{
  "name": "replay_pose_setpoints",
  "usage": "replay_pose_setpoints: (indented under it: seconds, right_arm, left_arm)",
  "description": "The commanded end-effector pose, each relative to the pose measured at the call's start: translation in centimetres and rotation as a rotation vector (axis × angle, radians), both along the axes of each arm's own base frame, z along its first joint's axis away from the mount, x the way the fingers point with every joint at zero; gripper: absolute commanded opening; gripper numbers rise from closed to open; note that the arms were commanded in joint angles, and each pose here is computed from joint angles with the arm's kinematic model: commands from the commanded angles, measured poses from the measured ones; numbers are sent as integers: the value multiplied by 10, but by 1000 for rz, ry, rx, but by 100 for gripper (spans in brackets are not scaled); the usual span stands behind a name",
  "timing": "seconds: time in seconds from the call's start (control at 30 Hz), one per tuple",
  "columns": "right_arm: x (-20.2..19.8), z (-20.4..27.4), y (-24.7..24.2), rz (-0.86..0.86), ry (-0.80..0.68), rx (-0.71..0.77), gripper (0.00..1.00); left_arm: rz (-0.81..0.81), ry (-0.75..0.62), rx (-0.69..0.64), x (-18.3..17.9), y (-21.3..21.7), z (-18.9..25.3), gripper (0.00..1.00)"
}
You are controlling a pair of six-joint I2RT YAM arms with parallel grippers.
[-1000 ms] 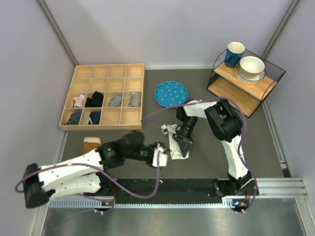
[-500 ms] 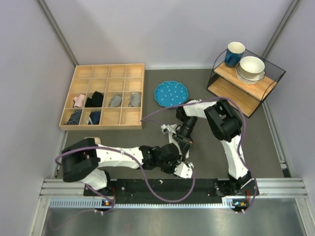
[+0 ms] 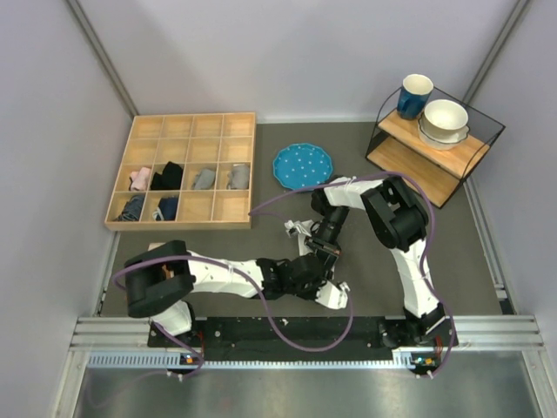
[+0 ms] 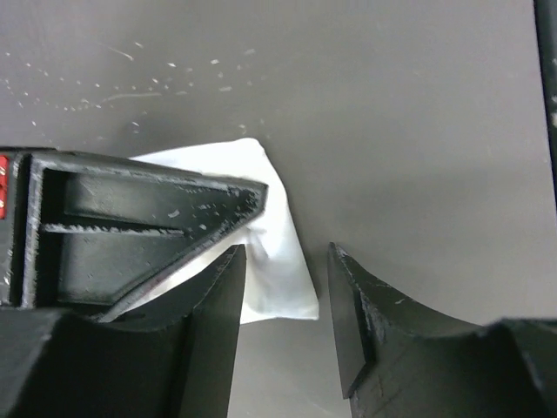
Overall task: Roll the underwear
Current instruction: Roll the underwear to the center of the board.
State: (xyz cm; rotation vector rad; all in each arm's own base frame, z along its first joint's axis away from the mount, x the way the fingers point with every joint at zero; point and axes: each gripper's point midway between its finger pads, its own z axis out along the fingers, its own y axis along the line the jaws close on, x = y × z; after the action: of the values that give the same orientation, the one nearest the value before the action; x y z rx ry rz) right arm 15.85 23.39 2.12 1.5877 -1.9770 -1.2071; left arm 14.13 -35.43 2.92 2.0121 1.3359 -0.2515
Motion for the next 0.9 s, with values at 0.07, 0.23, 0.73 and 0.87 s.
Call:
replay_pose_setpoints:
  seconds: [0.07,0.23,0.73,0.87]
  right_arm:
    - [0,11,1,3,22,24,8]
    - [0,16,2,4,15,48,12]
    - [69,80,-30,-272,-201,230,38]
    - [93,95,-56,-404,-256,252,38]
  left_arm:
    - [44,21,29,8,-4,-3,44]
    - [71,146,68,5,2,-12,6]
    - [129,716,-26,6,14,3,0]
    - [186,875,-48,16,13,7,0]
